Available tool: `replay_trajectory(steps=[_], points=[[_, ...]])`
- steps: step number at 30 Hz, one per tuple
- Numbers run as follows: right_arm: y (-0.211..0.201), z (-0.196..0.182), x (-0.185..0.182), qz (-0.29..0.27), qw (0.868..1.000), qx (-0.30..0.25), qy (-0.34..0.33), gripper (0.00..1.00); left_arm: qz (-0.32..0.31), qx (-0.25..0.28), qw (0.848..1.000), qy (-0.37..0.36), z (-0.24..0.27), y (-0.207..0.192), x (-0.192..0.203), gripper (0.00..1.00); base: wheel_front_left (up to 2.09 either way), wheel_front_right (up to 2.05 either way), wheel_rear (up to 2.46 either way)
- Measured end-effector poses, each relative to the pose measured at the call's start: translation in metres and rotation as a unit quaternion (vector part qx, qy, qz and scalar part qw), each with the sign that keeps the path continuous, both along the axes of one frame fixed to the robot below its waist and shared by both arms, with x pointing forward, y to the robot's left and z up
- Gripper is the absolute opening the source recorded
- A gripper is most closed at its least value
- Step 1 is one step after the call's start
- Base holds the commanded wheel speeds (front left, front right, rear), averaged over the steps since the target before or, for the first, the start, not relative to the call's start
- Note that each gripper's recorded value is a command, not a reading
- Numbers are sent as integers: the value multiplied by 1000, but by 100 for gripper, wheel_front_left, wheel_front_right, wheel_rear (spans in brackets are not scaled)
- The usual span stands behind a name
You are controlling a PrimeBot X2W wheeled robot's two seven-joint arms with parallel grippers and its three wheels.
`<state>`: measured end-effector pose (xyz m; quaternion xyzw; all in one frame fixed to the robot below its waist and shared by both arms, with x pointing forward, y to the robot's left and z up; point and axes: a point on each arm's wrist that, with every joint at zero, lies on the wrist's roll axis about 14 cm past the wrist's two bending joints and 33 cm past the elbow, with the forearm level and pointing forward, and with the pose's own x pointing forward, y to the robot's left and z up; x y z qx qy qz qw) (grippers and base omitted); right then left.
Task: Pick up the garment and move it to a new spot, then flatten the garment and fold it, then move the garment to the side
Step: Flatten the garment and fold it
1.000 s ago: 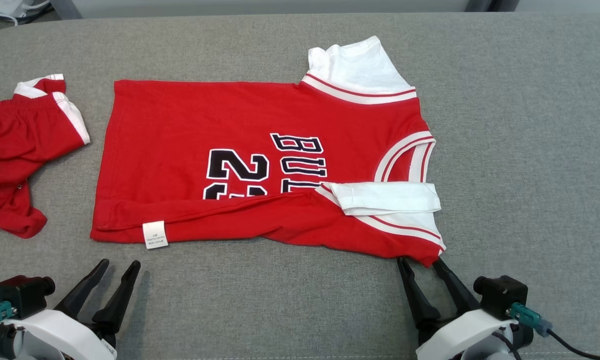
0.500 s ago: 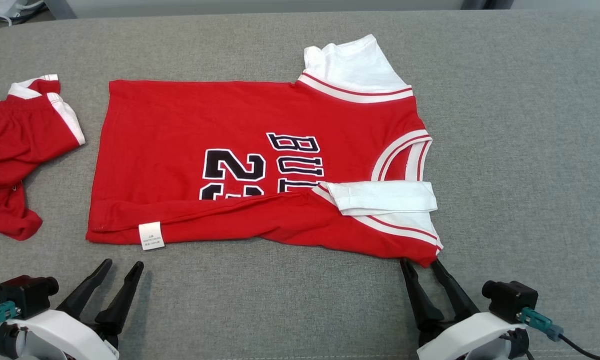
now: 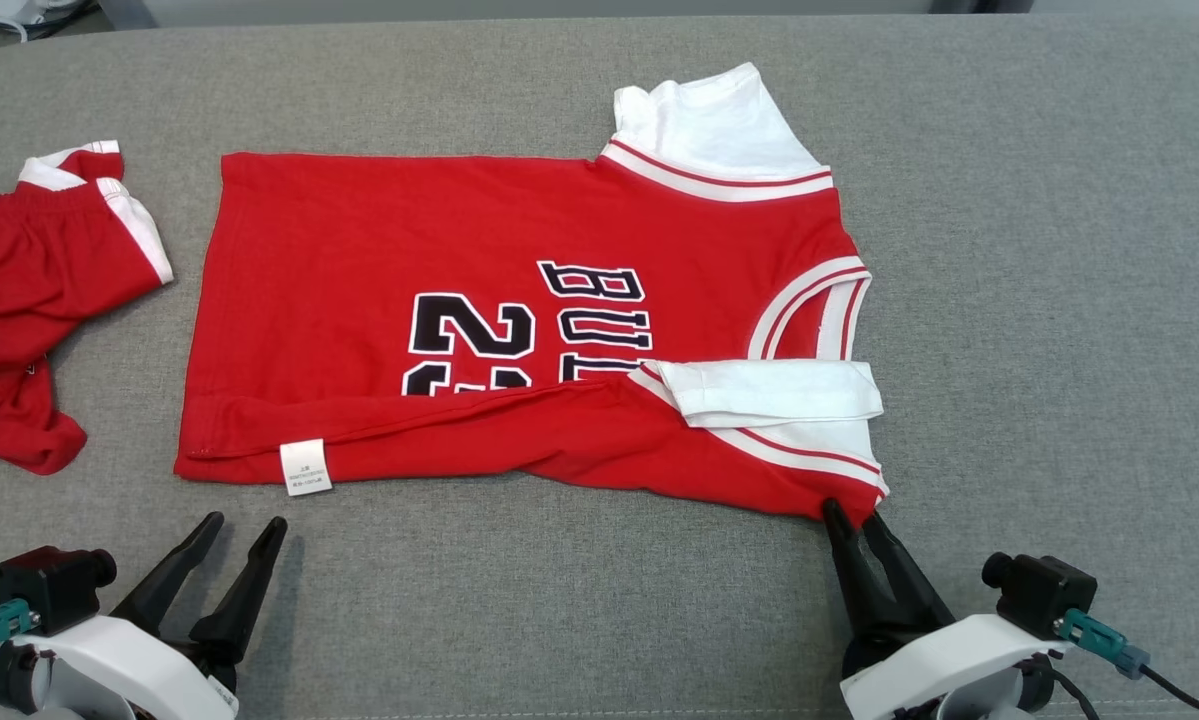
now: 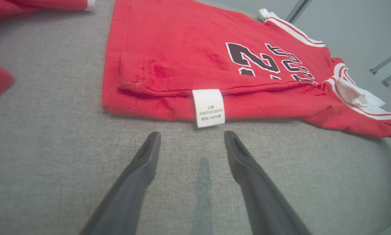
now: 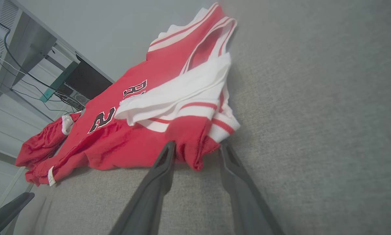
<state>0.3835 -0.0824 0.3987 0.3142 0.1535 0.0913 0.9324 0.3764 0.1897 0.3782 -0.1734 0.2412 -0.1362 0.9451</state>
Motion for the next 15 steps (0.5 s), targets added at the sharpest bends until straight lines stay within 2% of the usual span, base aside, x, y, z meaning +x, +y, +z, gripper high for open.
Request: replay_trajectory(steps=[1,2,15], points=[[0,0,0,0,1000,1,1,13,0,0,1000,0,0,0,0,100,0,0,0],[0,-1,0,-1,1000,2,2,0,0,-1,1000,0,0,0,1,100,0,0,0],[-13,-2,5,-16,1000,-17,-4,0,15,-5,1000,-3,2,9,13,100,0,0,0]])
